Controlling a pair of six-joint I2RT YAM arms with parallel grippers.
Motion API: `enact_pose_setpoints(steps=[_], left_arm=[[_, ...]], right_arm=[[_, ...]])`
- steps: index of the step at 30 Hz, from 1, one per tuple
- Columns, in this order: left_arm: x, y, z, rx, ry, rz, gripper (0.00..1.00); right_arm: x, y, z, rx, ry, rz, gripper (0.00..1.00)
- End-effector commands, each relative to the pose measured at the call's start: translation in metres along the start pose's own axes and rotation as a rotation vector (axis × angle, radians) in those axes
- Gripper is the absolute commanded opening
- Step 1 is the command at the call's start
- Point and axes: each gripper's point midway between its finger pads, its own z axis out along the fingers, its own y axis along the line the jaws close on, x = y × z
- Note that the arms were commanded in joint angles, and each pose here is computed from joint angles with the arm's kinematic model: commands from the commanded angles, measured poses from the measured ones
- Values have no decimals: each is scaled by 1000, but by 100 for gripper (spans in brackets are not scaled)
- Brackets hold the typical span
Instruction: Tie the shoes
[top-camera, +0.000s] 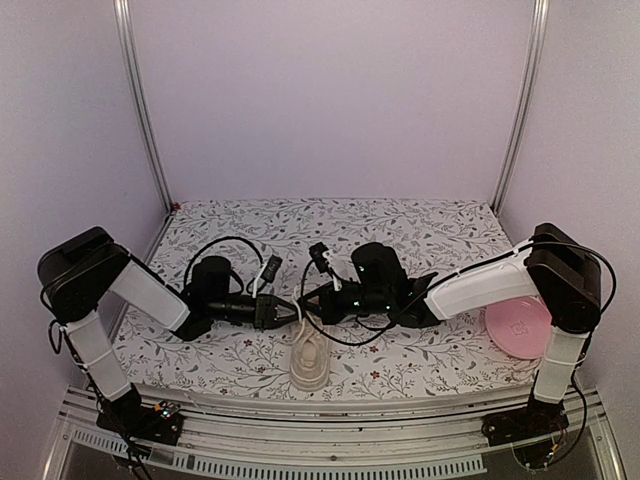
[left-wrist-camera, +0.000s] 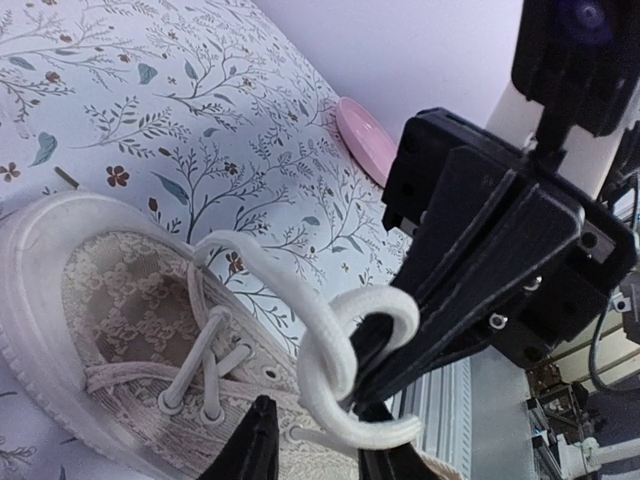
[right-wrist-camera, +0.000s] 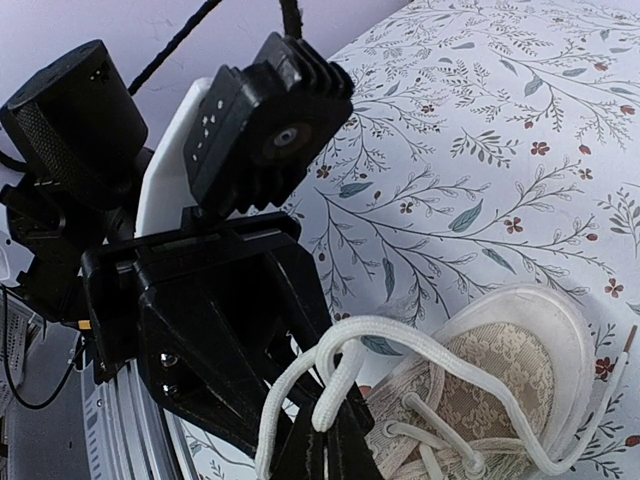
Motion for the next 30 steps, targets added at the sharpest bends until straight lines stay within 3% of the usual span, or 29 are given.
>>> enact_pose_setpoints(steps=[1,20,30], left_arm=[[-3,-6,6,34,7,19,27],[19,3,16,-24,97,12,20],[22,1,11,-31,106,17,2]], right_arm=[[-16,7,-6,-19,-42,-7,2],[-19,5,-7,-5,-52,-9,2],[-19,4,-8,5,-57,-8,2]])
